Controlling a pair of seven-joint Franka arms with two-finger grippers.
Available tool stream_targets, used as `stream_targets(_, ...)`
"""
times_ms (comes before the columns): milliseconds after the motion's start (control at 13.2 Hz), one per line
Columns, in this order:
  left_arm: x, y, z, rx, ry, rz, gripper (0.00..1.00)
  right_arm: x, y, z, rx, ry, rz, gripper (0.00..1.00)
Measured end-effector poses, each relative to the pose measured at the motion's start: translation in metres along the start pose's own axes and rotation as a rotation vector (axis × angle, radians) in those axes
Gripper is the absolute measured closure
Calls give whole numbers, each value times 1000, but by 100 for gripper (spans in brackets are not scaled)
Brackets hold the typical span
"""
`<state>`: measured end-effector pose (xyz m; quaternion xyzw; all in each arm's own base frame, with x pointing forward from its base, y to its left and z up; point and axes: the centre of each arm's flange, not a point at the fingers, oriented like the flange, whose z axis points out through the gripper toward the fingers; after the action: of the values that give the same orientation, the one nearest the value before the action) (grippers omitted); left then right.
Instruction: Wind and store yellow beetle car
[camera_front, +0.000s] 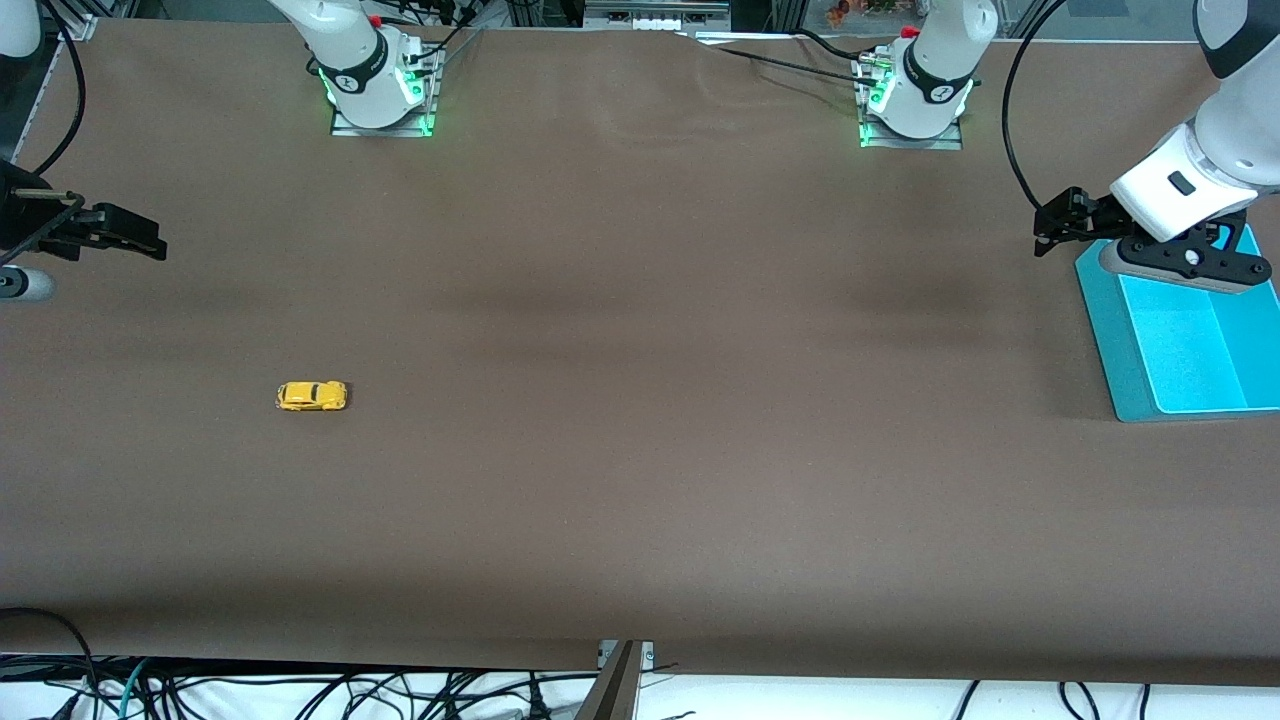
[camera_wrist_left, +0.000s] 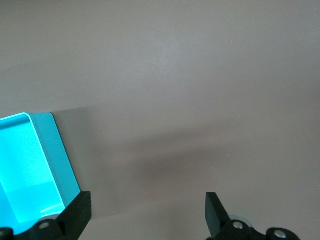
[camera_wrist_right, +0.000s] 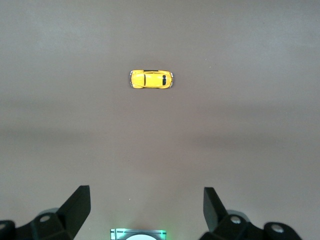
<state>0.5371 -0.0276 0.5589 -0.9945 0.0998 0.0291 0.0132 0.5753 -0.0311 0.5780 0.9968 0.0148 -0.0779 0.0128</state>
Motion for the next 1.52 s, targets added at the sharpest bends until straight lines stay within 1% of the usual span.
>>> stream_targets(1517,0,-1,0,0,0,-1,0,2,2,4,-4,-7,2,0)
